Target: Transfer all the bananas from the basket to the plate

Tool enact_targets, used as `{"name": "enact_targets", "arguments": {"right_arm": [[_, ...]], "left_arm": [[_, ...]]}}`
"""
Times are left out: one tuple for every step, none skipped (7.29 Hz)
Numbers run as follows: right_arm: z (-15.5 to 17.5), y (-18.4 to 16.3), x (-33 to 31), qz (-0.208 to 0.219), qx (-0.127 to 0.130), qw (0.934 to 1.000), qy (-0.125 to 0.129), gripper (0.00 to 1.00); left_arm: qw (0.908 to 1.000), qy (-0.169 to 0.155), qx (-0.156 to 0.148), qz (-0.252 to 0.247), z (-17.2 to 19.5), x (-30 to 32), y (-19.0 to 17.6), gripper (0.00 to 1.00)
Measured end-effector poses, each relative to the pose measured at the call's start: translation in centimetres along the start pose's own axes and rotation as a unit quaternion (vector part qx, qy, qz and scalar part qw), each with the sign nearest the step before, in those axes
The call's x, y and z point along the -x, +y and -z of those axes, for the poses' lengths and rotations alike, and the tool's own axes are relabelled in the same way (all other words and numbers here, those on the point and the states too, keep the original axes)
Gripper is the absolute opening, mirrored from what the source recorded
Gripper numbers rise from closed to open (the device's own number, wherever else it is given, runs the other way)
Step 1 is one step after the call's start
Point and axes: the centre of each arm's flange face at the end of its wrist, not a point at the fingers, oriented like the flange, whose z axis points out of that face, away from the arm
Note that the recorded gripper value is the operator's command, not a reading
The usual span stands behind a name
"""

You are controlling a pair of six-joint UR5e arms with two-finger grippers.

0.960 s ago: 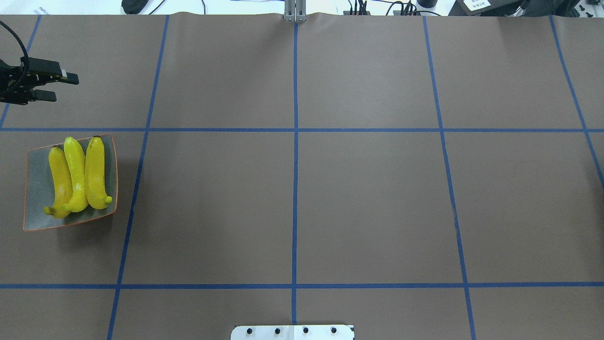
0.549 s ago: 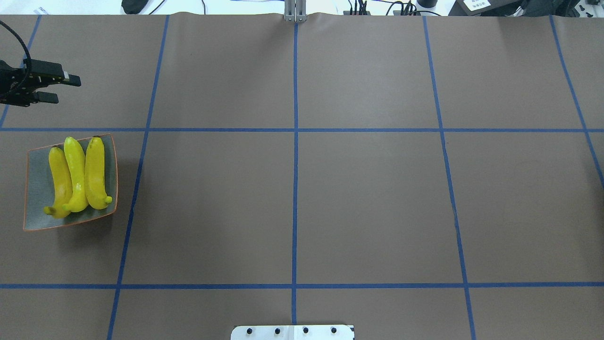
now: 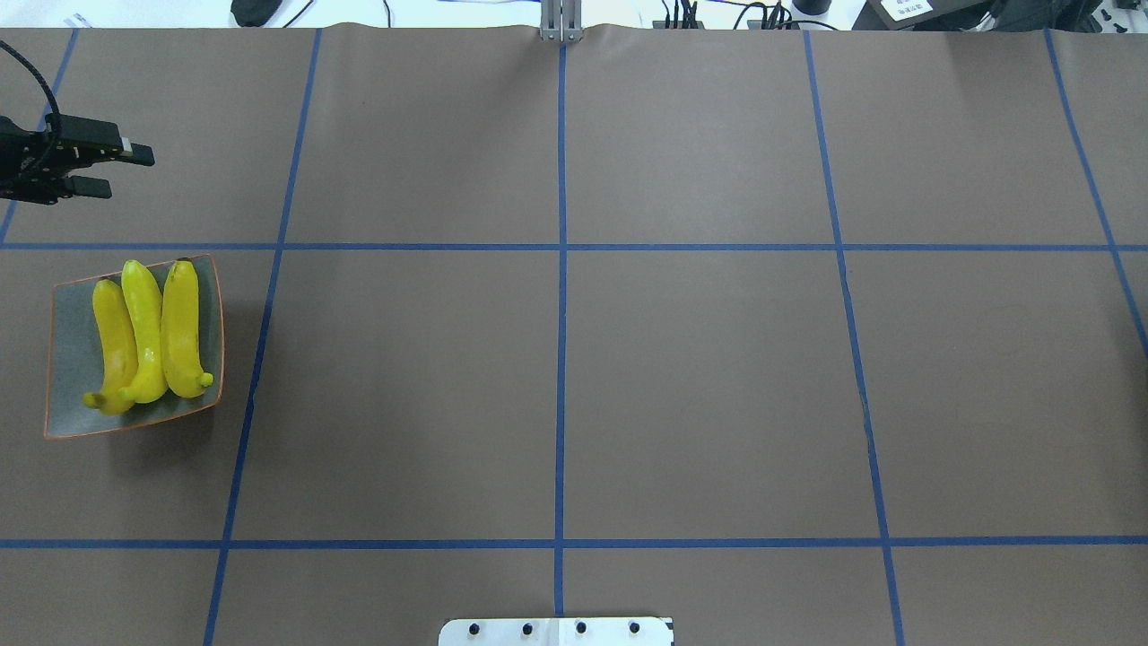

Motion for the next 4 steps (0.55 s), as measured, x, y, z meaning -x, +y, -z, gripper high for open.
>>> {"name": "enact_targets", "arguments": {"right_arm": [[0.67, -0.07, -0.18, -0.003, -0.007, 1.0000, 0.002, 0.00], [0.83, 0.08, -0.24, -0.007, -0.009, 0.9999, 0.002, 0.00], [0.63, 0.30, -0.19, -0.011, -0.009, 0.9999, 0.001, 0.00], [0.26, 0.54, -0.17, -0.013, -0.006, 0.9999, -0.002, 0.00]], "left_arm": [[1.0000, -0.001, 0.001, 0.000, -0.09, 0.06, 0.05, 1.00], [1.0000, -0.001, 0.002, 0.000, -0.21, 0.07, 0.12, 1.00], [1.0000, -0.001, 0.004, 0.000, -0.33, 0.08, 0.18, 1.00], [1.0000, -0.002, 0.004, 0.000, -0.38, 0.11, 0.19, 1.00]]}}
